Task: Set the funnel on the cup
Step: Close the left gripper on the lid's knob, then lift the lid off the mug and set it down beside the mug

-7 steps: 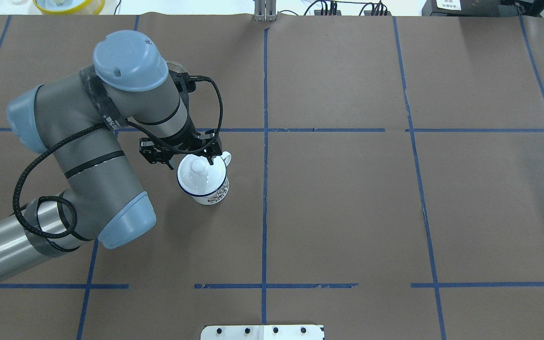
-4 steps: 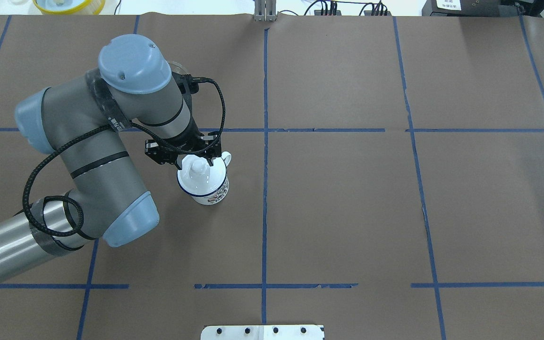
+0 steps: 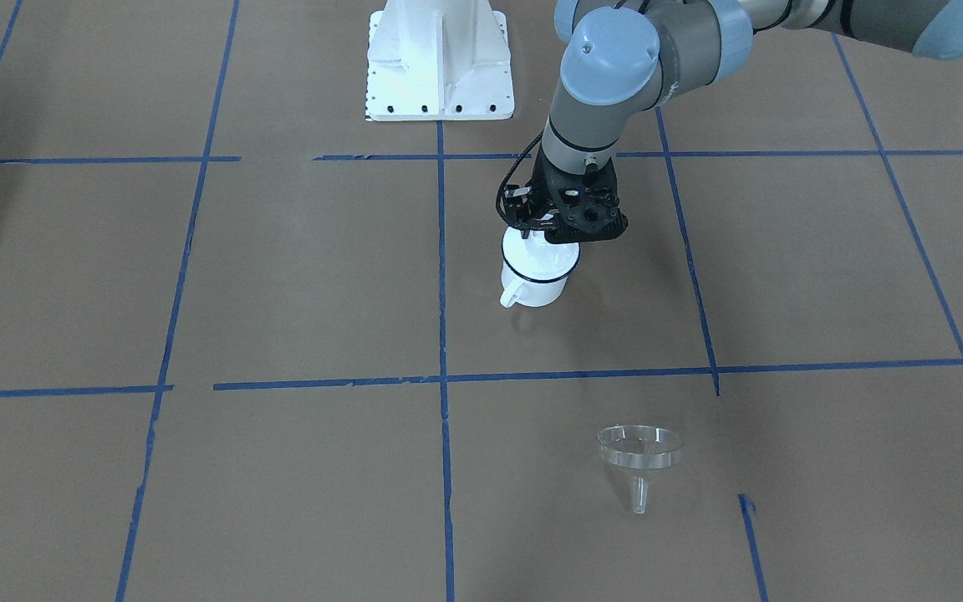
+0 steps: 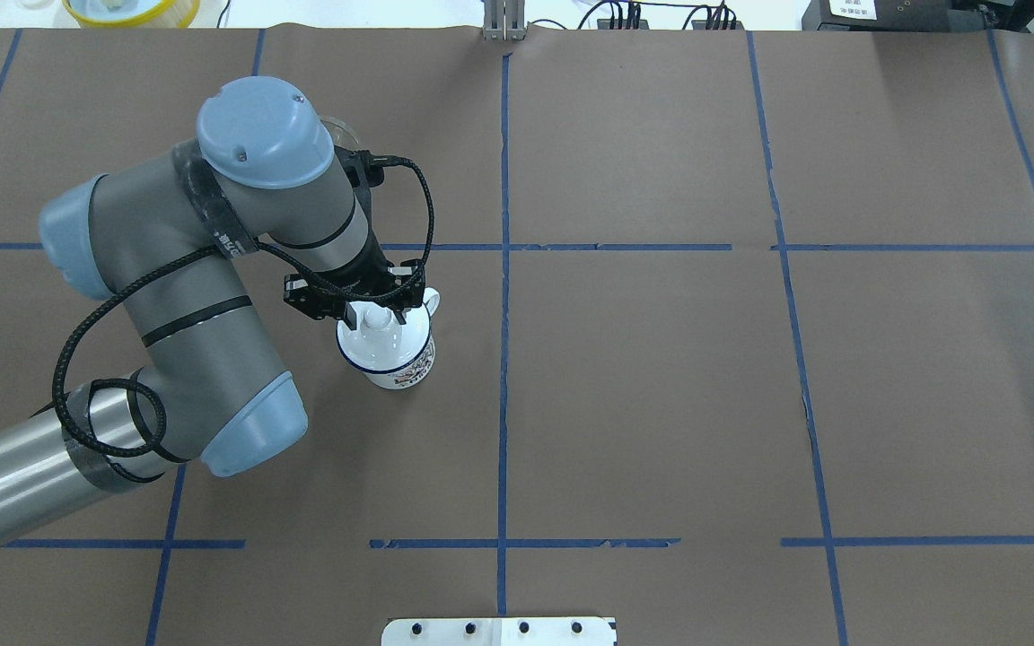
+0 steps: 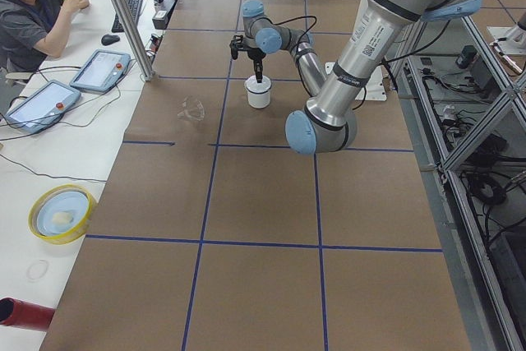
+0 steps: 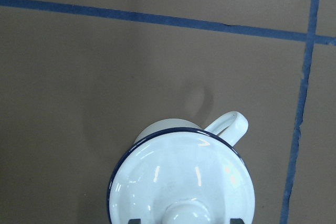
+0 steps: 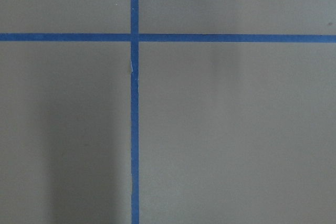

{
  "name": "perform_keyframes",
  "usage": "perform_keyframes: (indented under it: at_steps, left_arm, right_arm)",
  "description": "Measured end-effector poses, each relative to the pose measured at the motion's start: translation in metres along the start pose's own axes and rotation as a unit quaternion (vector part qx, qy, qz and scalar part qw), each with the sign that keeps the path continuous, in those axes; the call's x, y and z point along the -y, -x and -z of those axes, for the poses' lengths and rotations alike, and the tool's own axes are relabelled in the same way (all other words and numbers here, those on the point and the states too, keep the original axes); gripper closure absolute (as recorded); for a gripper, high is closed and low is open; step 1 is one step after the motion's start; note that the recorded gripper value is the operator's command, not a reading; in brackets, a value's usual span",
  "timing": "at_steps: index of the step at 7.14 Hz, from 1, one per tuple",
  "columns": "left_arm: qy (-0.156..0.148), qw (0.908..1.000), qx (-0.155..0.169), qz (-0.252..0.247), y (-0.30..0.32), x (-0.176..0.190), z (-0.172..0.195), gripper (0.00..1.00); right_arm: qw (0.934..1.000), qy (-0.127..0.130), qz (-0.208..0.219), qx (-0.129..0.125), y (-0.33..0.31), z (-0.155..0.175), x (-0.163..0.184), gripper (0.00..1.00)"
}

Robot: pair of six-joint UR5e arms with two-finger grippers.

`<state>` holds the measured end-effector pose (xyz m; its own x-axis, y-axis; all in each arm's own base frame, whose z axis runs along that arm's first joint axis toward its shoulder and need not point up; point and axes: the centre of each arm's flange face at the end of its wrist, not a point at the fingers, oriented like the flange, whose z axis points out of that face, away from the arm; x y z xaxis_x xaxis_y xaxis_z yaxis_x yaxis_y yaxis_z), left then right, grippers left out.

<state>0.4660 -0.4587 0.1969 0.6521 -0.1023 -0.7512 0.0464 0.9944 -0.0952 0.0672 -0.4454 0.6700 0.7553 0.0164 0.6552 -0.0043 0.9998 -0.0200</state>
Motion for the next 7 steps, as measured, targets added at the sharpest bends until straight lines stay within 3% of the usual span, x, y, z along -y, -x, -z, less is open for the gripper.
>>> perform_keyframes:
  at_steps: [4,7]
  left_arm:
    - [0.001,1.0,0.003,0.001,0.0018,0.0012,-0.0039,0.45]
    - [0.001,1.0,0.001,0.006,0.0005,0.0015,-0.0036,0.99]
  right_arm:
    - [1.0,0.0,0.0,0.0,0.0,0.0,0.0,0.0]
    - [1.0,0.0,0.0,0.0,0.0,0.0,0.0,0.0]
